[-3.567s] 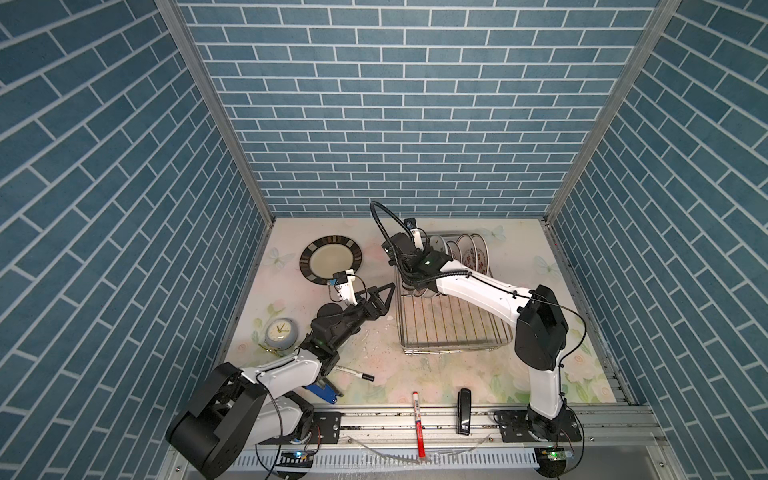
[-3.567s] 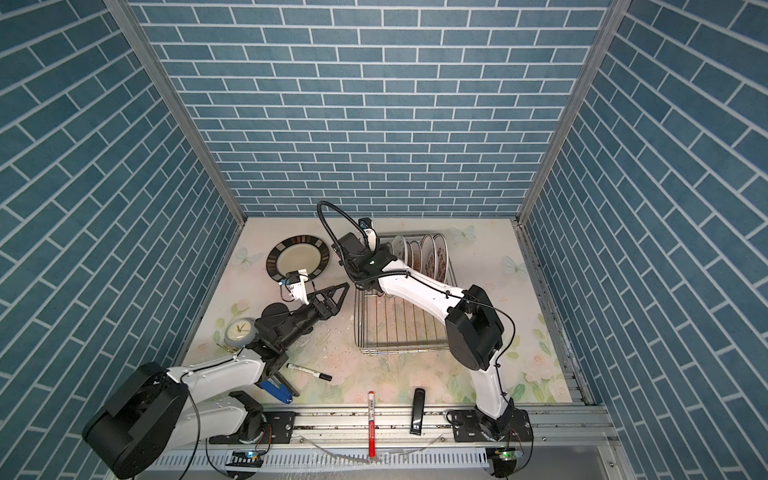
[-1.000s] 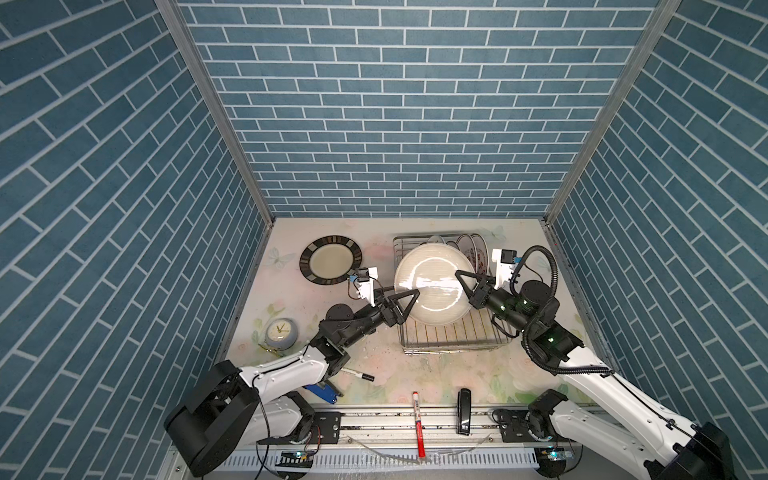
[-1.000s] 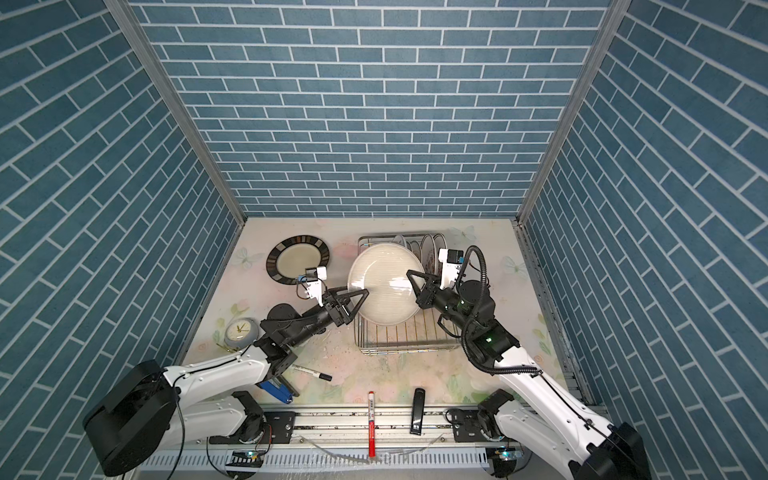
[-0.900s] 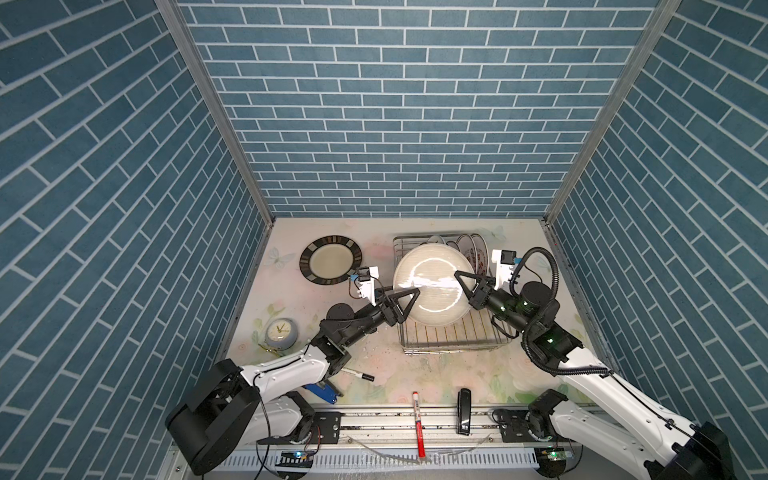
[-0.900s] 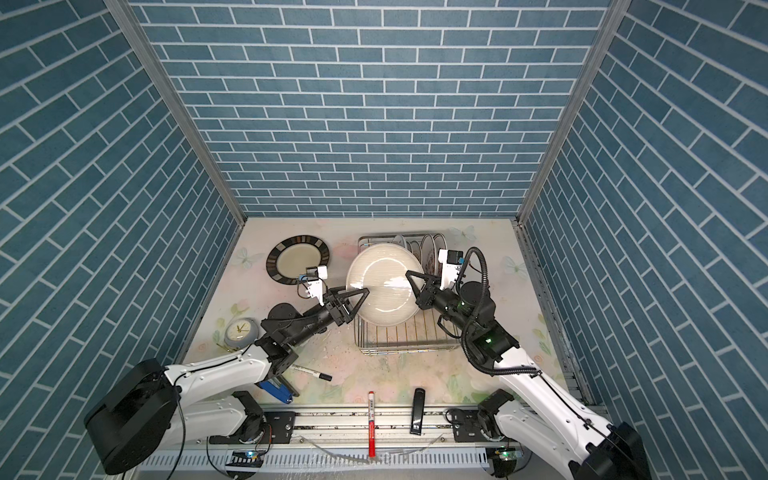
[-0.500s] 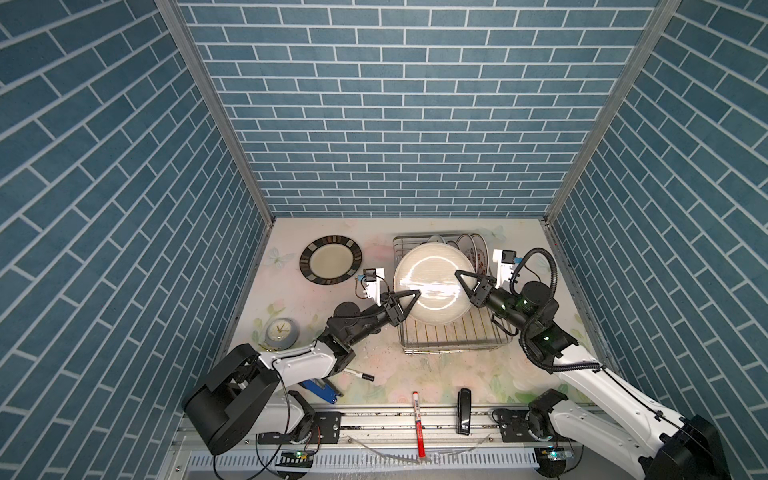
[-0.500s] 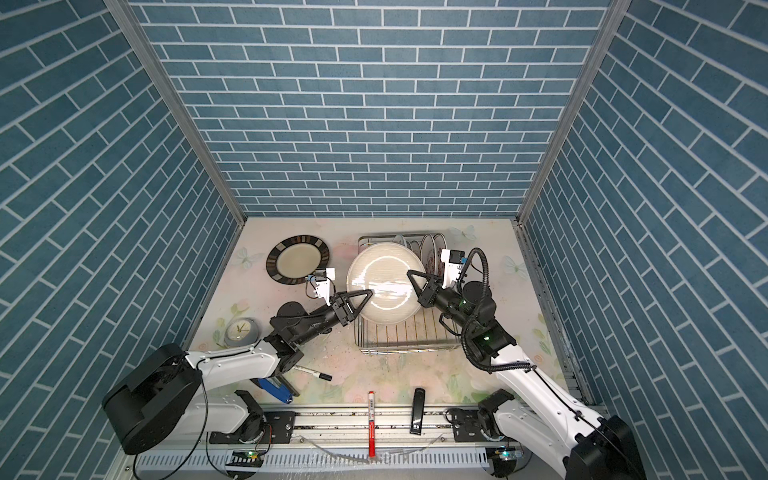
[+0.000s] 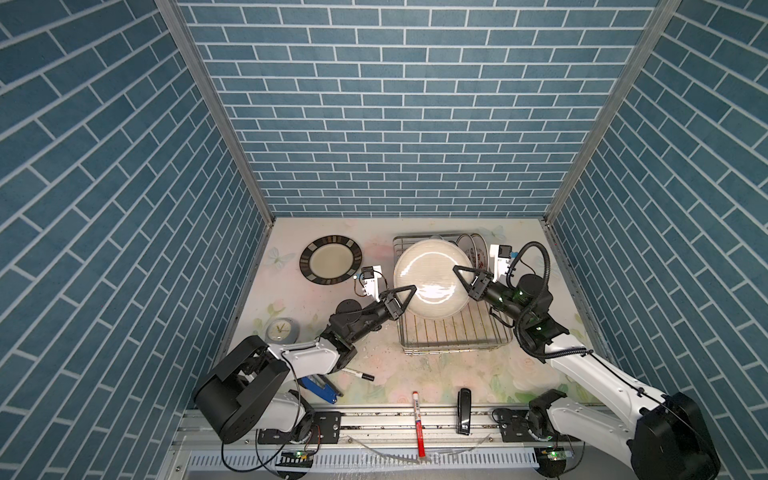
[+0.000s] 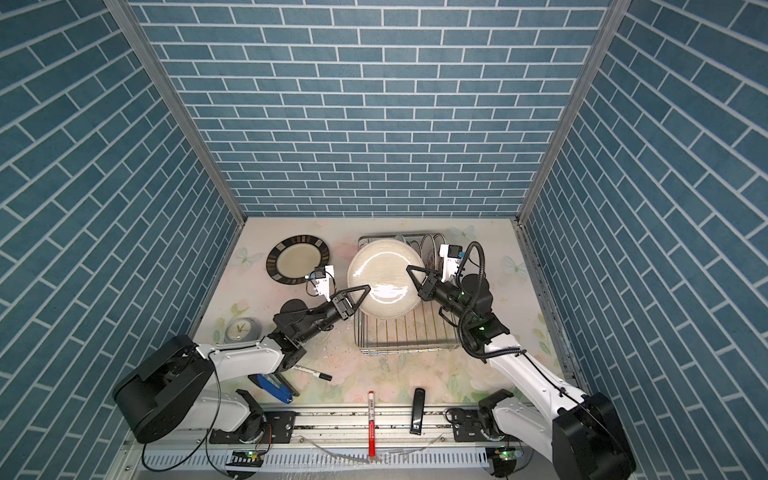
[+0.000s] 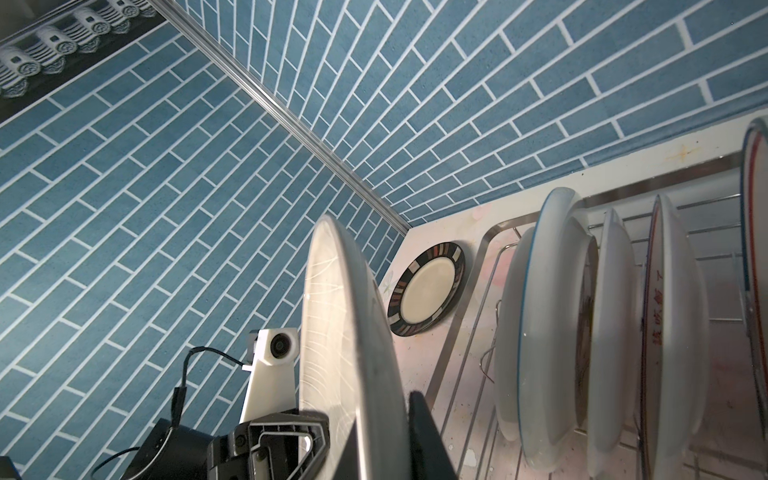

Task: Unload the plates from the dish rack
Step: 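Carry the large white plate away from the rack toward the table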

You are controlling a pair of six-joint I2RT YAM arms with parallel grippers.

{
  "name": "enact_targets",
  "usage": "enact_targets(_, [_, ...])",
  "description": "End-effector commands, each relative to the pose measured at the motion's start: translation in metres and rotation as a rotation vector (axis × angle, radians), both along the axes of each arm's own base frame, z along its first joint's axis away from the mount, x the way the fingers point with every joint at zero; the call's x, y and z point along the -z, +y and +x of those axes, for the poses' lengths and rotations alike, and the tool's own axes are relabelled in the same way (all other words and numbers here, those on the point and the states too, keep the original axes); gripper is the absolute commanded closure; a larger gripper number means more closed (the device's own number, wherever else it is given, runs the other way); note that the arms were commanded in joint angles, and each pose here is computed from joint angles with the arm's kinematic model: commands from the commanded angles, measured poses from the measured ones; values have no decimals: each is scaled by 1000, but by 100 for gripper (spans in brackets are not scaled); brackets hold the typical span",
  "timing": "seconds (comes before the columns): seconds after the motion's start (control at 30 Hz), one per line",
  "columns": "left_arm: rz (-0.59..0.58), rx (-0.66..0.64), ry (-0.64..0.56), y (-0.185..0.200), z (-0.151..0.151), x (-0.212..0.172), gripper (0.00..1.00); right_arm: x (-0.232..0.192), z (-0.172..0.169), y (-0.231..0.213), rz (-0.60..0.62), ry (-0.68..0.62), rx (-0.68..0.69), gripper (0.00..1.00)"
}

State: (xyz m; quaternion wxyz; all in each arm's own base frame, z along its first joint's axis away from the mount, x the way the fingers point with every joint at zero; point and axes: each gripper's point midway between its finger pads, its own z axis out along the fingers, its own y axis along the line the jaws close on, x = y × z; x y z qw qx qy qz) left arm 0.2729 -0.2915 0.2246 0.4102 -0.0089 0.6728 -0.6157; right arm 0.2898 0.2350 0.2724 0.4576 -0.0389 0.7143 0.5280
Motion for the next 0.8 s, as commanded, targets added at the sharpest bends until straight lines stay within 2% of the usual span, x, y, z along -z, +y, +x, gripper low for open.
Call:
enact_targets(0.0, [-15,54,-108,-14,-8,-25,96,-41,-10,18,52,-113,-93,90])
enact_targets(0.1, [-18,37,-100,-13,-5,-25,98,-35,-6,19,33,-98,-85,83])
enact_targets(0.17, [-11,11,-90,-10,-1,-22,100,-32,-3,19,28,-88,-76,74])
enact_targets(0.2, [-9,-1,-80,-9,0,-20,100,-31,-3,20,26,-88,-82,65])
enact_targets(0.27, [-22,-15,-80,-7,2,-22,100,-29,-5,24,17,-88,-111,41])
enact_targets(0.33, [-44,-21,-81,-5,2,-25,100,-31,-8,29,9,-91,-153,28])
enact_targets(0.6, [-79,-46,-84,0,4,-32,100,-25,-6,29,-29,-89,-146,6])
enact_targets(0.77, [-100,-69,-83,6,4,-35,100,-18,-2,22,-64,-74,-96,2])
